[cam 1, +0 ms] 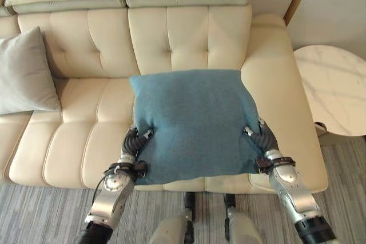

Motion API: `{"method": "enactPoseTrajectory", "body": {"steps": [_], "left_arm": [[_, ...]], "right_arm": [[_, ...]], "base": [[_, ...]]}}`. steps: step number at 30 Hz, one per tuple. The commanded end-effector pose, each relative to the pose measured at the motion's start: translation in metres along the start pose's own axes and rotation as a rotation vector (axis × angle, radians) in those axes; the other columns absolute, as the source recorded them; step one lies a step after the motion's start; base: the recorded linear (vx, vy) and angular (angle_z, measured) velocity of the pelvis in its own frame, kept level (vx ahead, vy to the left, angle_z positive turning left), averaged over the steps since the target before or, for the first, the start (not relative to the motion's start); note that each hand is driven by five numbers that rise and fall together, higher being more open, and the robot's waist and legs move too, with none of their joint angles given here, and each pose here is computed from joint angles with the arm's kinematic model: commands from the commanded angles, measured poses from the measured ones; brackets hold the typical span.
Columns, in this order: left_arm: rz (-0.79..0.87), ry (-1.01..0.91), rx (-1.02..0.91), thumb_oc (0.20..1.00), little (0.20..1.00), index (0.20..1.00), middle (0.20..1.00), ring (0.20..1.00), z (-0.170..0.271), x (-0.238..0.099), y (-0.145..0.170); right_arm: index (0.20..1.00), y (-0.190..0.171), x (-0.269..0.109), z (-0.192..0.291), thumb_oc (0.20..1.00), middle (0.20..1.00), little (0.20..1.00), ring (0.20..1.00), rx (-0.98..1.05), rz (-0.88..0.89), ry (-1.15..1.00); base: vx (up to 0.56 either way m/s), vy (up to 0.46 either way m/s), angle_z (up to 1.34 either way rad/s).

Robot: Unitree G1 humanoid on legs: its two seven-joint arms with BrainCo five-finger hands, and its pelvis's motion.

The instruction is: Pick up all the scattered cushions and arrange them neatly on the sofa.

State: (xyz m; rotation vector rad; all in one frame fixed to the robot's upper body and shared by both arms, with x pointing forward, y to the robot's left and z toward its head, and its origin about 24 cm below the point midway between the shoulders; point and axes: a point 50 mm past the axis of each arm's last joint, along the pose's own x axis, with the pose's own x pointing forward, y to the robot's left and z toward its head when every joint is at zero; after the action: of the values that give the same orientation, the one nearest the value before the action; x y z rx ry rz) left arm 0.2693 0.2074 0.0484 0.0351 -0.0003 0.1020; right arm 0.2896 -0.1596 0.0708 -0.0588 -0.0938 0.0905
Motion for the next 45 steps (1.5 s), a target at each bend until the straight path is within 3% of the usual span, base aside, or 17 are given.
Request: {"method": "enactPoseTrajectory", "body": {"steps": [1, 7, 8, 9, 13, 18, 19, 20, 24, 28, 36, 42, 45], "left_arm": [[0.009, -0.365, -0.004, 0.2, 0.2, 0.2, 0.2, 0.2, 0.071, 0.029, -0.017], [0.086, -0.545, 0.018, 0.2, 0.2, 0.2, 0.2, 0.2, 0.139, 0.075, -0.026], [0.118, -0.671, 0.046, 0.2, 0.2, 0.2, 0.2, 0.2, 0.2, 0.095, -0.031], [0.118, -0.675, 0.046, 0.2, 0.2, 0.2, 0.2, 0.2, 0.201, 0.096, -0.031], [0.208, -0.838, 0.142, 0.2, 0.2, 0.2, 0.2, 0.2, 0.289, 0.105, -0.033], [0.283, -0.857, 0.18, 0.222, 0.222, 0.222, 0.222, 0.222, 0.337, 0.107, -0.034], [0.283, -0.861, 0.179, 0.721, 0.721, 0.721, 0.721, 0.721, 0.339, 0.107, -0.034], [0.314, -0.84, 0.237, 1.0, 1.0, 1.0, 1.0, 1.0, 0.358, 0.108, -0.033], [0.339, -0.843, 0.354, 1.0, 1.0, 1.0, 1.0, 1.0, 0.378, 0.103, -0.02], [0.352, -0.774, 0.397, 1.0, 1.0, 1.0, 1.0, 1.0, 0.371, 0.11, -0.006], [0.393, -0.545, 0.384, 1.0, 1.0, 1.0, 1.0, 1.0, 0.288, 0.131, 0.036], [0.324, -0.629, 0.298, 1.0, 1.0, 1.0, 1.0, 1.0, 0.254, 0.113, 0.048], [0.251, -0.594, 0.199, 1.0, 1.0, 1.0, 1.0, 1.0, 0.2, 0.089, 0.063]], "right_arm": [[0.2, 0.046, 0.031, 0.091, 0.2, 0.2, 0.2, 0.2, 0.041, 0.086, -0.441], [0.2, 0.075, 0.072, 0.175, 0.2, 0.2, 0.2, 0.2, -0.053, 0.023, -0.684], [0.2, 0.078, 0.088, 0.22, 0.2, 0.2, 0.2, 0.2, -0.145, -0.072, -0.774], [0.2, 0.078, 0.088, 0.221, 0.2, 0.2, 0.2, 0.2, -0.144, -0.074, -0.778], [0.2, 0.066, 0.096, 0.291, 0.2, 0.2, 0.2, 0.2, -0.251, -0.254, -0.911], [0.2, 0.055, 0.099, 0.325, 0.2, 0.2, 0.2, 0.2, -0.293, -0.363, -0.941], [0.2, 0.054, 0.099, 0.327, 0.2, 0.2, 0.2, 0.2, -0.292, -0.365, -0.945], [1.0, 0.044, 0.103, 0.336, 1.0, 1.0, 1.0, 1.0, -0.276, -0.403, -0.922], [1.0, 0.024, 0.108, 0.327, 1.0, 1.0, 1.0, 1.0, -0.242, -0.414, -0.85], [1.0, 0.021, 0.115, 0.308, 1.0, 1.0, 1.0, 1.0, -0.243, -0.374, -0.783], [1.0, 0.027, 0.126, 0.241, 1.0, 1.0, 1.0, 1.0, -0.336, -0.243, -0.612], [1.0, -0.022, 0.11, 0.22, 1.0, 1.0, 1.0, 1.0, -0.391, -0.26, -0.592], [1.0, -0.053, 0.081, 0.177, 1.0, 1.0, 1.0, 1.0, -0.459, -0.197, -0.52]], "base": [[-0.06, 0.034, -0.14], [-0.04, 0.006, -0.06], [-0.08, -0.027, 0.02], [-0.09, -0.041, 0.14], [-0.05, -0.046, 0.25], [-0.04, -0.029, 0.2], [-0.03, -0.049, 0.14], [-0.05, -0.045, 0.13], [-0.02, -0.033, 0.19], [0.0, -0.003, 0.06], [0.0, 0.021, -0.01], [-0.01, 0.007, -0.02], [0.0, 0.0, 0.0]]}}
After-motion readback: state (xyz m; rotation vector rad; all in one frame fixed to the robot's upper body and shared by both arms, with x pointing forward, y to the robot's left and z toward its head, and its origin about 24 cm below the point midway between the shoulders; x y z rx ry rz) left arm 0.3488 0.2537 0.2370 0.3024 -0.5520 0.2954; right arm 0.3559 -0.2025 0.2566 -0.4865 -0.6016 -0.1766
